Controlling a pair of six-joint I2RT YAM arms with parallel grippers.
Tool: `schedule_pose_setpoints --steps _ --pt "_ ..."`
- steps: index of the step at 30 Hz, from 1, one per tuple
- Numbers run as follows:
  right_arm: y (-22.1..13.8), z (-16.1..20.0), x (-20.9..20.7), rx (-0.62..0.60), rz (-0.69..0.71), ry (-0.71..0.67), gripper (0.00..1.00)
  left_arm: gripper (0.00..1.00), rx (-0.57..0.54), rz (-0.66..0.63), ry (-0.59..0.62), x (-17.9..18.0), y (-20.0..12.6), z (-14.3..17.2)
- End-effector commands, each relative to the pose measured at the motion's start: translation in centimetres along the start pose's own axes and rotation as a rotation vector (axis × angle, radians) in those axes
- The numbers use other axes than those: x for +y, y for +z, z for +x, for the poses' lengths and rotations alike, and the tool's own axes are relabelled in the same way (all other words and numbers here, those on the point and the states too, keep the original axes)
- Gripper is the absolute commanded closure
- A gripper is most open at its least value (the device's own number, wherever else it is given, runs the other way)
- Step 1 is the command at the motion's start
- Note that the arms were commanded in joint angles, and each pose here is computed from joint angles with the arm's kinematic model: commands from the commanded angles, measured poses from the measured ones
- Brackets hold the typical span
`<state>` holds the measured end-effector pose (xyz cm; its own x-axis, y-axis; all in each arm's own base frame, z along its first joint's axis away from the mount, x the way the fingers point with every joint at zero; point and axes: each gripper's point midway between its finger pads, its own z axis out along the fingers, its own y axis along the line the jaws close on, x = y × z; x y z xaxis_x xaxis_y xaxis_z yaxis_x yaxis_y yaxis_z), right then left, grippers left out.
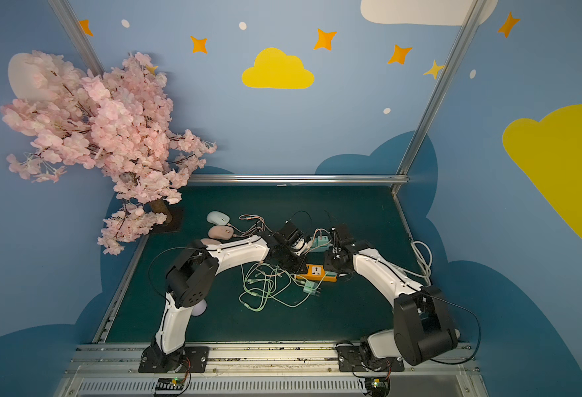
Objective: Unplug the wireless mouse
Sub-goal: Remove the plug from the socket, then move the socket to the center of the board.
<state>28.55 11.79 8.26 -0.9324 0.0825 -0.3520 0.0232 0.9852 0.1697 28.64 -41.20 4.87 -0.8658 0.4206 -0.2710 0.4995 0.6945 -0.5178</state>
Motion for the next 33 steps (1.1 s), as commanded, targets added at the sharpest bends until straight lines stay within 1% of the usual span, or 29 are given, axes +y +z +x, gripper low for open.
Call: schedule_pose_setpoints --steps 1,7,14,19,22,24,26,28,33 --pt "-1.8 -0.8 -0.2 -0.062 0.022 -0.019 0.67 0.97 0.076 -0.071 -0.023 1.9 0.9 2.1" --pt "-2.4 -0.3 -0.3 -0.068 0.029 -0.03 0.68 0.97 0.07 -0.076 -0.017 1.7 0.8 1.9" --pt "-3.0 1.5 0.2 -0.066 -0.005 -0.033 0.67 0.97 0.01 -0.027 0.002 0.0 -0.3 0.0" --pt "-2.4 3.6 0.6 -0.029 -0.029 -0.028 0.67 0.97 -0.072 0.042 0.009 -1.8 -2.2 -2.9" --pt "-1.5 4.6 0.6 -0.009 -0.042 -0.017 0.67 0.97 -0.118 0.07 0.033 -3.5 -4.3 -4.6" --pt "-0.8 4.8 0.9 0.001 -0.059 -0.01 0.67 0.97 -0.152 0.085 0.051 -4.4 -5.7 -5.2" --pt "0.0 4.6 1.3 0.013 -0.069 -0.007 0.67 0.97 -0.177 0.094 0.061 -4.9 -7.0 -5.3" --pt "0.7 4.4 1.4 0.026 -0.061 -0.004 0.68 0.97 -0.181 0.094 0.055 -4.7 -7.6 -4.7" --pt "2.1 2.7 2.2 0.018 -0.06 -0.015 0.7 0.97 -0.188 0.063 0.018 -2.8 -8.7 -1.7"
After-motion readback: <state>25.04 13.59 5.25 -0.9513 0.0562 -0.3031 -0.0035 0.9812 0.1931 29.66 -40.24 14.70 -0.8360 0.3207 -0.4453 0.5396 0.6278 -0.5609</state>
